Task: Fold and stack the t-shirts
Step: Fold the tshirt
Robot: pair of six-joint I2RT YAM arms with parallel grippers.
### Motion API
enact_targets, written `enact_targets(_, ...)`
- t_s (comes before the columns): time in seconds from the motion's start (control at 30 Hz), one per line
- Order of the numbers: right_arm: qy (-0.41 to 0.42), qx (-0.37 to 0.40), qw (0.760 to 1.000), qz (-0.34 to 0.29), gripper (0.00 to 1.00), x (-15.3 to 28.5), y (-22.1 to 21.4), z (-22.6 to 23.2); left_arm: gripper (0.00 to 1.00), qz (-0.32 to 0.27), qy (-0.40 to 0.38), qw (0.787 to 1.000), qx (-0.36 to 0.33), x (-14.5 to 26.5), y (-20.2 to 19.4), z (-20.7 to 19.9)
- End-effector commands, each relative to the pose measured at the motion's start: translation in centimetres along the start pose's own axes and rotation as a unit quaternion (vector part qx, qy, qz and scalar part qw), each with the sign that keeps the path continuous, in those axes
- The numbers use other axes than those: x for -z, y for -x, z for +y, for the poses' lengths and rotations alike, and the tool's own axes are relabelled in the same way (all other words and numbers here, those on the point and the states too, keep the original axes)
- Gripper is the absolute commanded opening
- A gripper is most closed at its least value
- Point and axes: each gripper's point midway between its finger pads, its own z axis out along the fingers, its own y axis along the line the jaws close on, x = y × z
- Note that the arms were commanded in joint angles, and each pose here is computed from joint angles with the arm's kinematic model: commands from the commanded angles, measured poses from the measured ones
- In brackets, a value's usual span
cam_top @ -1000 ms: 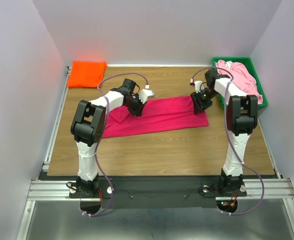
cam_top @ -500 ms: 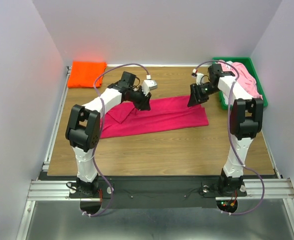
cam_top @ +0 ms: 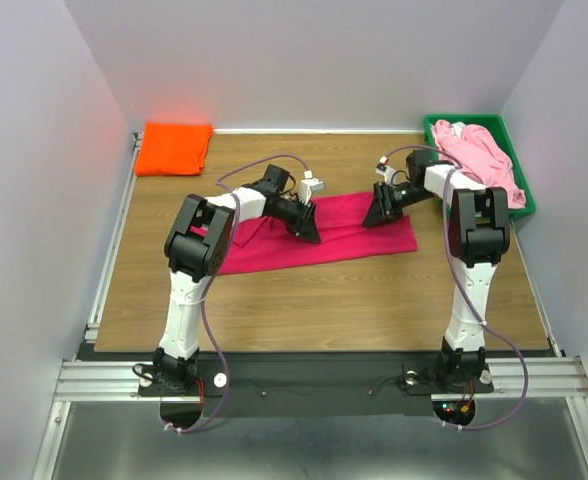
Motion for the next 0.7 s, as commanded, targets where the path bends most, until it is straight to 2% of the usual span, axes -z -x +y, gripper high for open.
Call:
enact_targets(0.0,0.011,0.000,1.000,-0.026,0.37,0.0,1.3,-1.1,0.25,-0.038,-0.004,0.999,0.016,0.8,2.6,1.0)
enact_targets(0.13,0.006,-0.027,0.999,-0.017,0.37,-0.7,0.1,-2.8,0.23,-0.047,-0.012,0.996,0.069,0.9,1.2,3.6)
enact_targets(0.27,0.009,-0.049,0.999,-0.006,0.37,-1.5,-1.1,-4.1,0.21,-0.055,-0.040,0.992,0.109,1.4,0.1,4.1)
enact_targets(0.37,0.021,-0.080,0.996,-0.020,0.38,-0.6,-1.0,-5.4,0.20,-0.053,-0.051,0.990,0.124,1.5,-0.8,4.2)
enact_targets(0.67,0.013,-0.079,0.994,-0.069,0.45,2.0,3.4,-5.9,0.23,-0.026,-0.049,0.994,0.093,1.4,-2.6,2.4)
